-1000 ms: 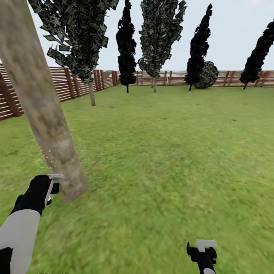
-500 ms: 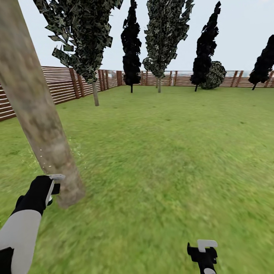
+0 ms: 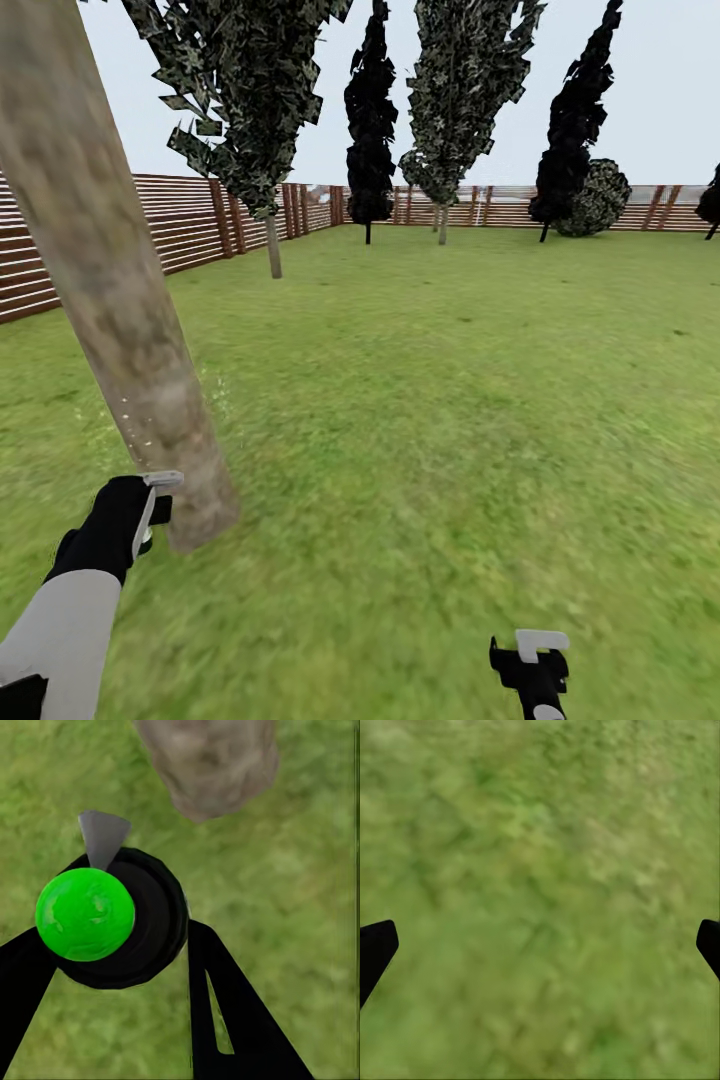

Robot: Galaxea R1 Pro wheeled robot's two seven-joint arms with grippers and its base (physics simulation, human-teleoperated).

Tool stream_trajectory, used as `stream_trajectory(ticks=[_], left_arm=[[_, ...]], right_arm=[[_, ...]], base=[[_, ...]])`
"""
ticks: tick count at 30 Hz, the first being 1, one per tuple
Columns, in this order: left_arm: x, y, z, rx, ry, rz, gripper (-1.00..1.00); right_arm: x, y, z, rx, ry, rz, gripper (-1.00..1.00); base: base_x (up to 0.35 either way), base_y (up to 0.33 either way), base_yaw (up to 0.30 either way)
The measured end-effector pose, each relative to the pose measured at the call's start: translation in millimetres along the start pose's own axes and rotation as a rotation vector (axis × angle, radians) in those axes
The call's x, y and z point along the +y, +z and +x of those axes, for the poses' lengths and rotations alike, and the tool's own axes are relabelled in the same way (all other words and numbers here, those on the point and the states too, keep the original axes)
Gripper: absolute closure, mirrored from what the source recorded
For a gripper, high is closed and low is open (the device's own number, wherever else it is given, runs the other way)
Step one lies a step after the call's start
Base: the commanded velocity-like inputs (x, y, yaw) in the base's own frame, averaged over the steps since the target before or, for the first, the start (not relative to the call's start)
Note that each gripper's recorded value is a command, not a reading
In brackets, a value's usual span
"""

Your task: In the garden, pick up the pesticide atomizer on the floor and spray pesticide onto both trees until each tree trunk is fully covered.

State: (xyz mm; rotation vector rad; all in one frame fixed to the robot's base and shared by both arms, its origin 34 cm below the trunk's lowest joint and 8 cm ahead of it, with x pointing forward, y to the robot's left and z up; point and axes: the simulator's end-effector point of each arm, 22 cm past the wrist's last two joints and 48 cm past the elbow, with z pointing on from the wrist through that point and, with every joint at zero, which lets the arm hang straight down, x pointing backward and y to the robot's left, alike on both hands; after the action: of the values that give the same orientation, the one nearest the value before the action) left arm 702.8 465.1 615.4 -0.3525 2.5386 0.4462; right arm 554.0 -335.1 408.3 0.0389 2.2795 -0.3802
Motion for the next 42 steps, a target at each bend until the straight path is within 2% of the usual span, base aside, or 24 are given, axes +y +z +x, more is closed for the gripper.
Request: stream_trajectory(ticks=[9,22,28,30,42], left_arm=[[1,10.2,33,0.047,0.021,-0.009,1.00],[3,10.7,34,0.044,0.022,-0.014,1.00],[4,11.3,35,0.045,0.028,-0.024,1.00],[15,11.2,37,0.050,0.031,-0.081,1.00],[17,11.2,37,0.052,0.026,-0.092,1.00]], right_arm=[[1,-0.1,0,0.000,0.000,-0.002,-1.00],[1,0.0,0,0.001,0.000,-0.002,-1.00],[-1,0.2,0,0.000,0.001,0.003,-1.00],[-1,0.2,0,0.000,0.001,0.003,-1.00],[1,0.0,0,-0.001,0.000,0.000,-1.00]], base=[[0.288,-0.102,0.091],[0.054,-0.039,0.260],[0.161,-0.221,0.011],[0.133,-0.245,0.000],[0.024,-0.269,0.204]])
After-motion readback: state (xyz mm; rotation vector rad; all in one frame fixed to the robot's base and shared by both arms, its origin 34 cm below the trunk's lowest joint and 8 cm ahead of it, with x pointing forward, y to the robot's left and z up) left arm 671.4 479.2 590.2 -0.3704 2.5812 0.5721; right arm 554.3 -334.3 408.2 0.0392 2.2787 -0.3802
